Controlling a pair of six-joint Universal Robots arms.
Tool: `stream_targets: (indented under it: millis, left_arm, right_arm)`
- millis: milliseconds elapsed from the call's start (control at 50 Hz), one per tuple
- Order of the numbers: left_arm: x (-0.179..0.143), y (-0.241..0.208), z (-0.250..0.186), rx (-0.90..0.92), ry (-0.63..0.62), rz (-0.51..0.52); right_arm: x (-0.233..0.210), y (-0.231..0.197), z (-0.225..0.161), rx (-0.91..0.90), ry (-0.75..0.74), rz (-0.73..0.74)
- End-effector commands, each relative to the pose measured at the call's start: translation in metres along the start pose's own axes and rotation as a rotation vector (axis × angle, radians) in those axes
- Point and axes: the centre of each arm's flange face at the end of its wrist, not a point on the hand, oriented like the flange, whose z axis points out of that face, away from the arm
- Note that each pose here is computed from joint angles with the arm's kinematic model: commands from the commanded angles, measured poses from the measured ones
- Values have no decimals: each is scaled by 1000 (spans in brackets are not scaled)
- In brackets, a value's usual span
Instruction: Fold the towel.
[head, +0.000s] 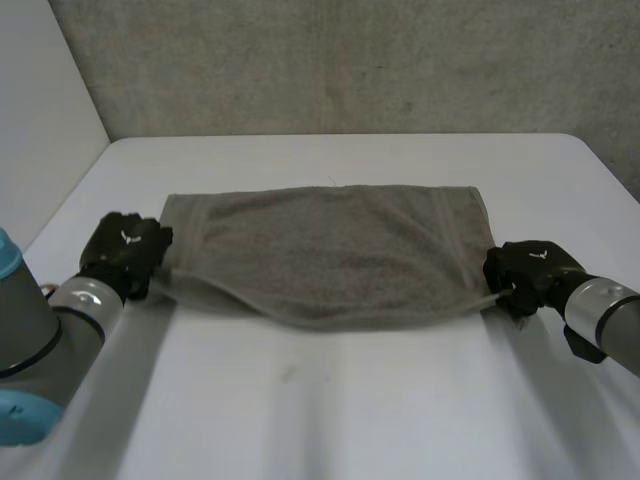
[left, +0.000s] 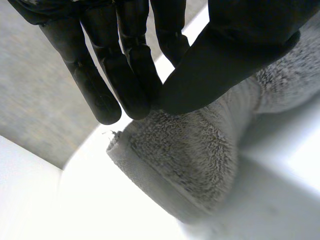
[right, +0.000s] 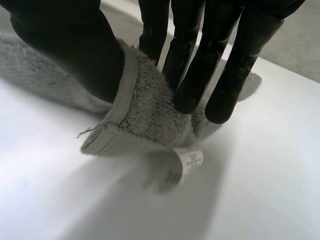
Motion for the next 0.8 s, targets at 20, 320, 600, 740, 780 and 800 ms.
stream_targets:
  millis: [20, 320, 600, 740, 780, 800]
  left_arm:
    - [9, 10, -45, -211, 142, 75]
    - [-2, -15, -107, -178, 230, 172]
    - [-3, -24, 21, -56, 174, 209]
    - [-5, -28, 91, -20, 57, 208]
    - [-6, -29, 103, -10, 37, 208]
    - [-6, -29, 104, -9, 36, 208]
  right_arm:
    - [3, 1, -43, -193, -57, -325]
    - [13, -9, -87, -393, -237, -524]
    - [19, -46, 4, -194, -13, -532]
    - [22, -49, 65, -27, 139, -630]
    - [25, -46, 78, 9, 171, -650]
    - [28, -43, 89, 32, 198, -662]
